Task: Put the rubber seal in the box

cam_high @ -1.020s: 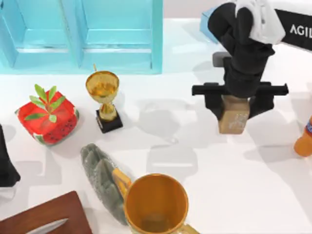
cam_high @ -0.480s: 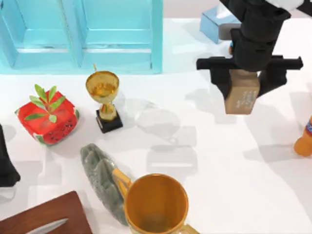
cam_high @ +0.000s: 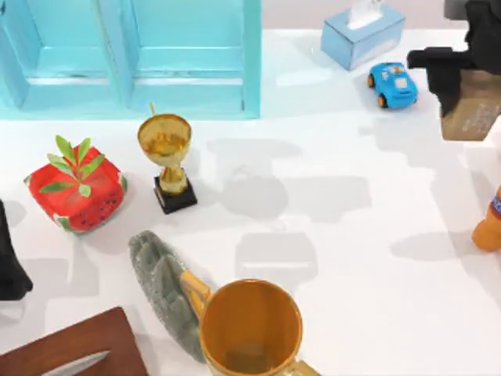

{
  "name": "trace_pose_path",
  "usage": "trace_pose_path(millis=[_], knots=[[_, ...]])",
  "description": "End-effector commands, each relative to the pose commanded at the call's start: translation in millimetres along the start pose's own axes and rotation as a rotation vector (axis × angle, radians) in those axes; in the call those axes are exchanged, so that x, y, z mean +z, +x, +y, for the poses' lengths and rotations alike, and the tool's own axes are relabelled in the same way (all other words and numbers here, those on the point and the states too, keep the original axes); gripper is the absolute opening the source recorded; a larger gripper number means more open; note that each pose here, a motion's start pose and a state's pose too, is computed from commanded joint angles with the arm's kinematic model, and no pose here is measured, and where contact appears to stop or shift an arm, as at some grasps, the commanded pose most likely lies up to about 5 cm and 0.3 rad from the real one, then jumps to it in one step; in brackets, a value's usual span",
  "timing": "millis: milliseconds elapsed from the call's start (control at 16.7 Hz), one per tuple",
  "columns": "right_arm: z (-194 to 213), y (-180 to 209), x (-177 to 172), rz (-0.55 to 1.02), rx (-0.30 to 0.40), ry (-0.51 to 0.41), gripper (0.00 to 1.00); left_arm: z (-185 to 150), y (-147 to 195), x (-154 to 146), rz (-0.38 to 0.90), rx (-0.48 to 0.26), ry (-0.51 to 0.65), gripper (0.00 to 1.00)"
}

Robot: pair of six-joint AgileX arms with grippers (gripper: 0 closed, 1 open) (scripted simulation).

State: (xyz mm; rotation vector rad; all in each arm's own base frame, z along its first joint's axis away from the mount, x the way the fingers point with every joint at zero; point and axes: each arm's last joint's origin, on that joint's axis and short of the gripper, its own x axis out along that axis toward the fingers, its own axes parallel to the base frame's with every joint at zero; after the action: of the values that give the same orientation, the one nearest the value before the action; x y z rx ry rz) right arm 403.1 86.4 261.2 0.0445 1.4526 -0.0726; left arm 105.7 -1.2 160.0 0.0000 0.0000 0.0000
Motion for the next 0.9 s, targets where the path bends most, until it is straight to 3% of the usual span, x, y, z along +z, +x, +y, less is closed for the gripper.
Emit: trace_pose_path(millis=[180, 420, 600, 900], knots=[[-99.7, -9.6, 2.0, -0.007, -0.043, 0.021, 0.0, 0.0, 0.0, 0.0, 0.0, 0.0, 0.0, 1.0], [-202.5, -14.7, -31.0, 0.067, -0.045, -0.022, 0.0, 0.0, 0.0, 0.0, 0.0, 0.0, 0.0, 1.0], [-234.1, -17.5, -56.2, 0.104, -0.005, -0.053, 0.0, 0.0, 0.0, 0.0, 0.0, 0.0, 0.0, 1.0], [-240.8, -18.2, -65.0, 0.116, 0.016, -0.066, 0.0, 0.0, 0.0, 0.0, 0.0, 0.0, 0.0, 1.0]])
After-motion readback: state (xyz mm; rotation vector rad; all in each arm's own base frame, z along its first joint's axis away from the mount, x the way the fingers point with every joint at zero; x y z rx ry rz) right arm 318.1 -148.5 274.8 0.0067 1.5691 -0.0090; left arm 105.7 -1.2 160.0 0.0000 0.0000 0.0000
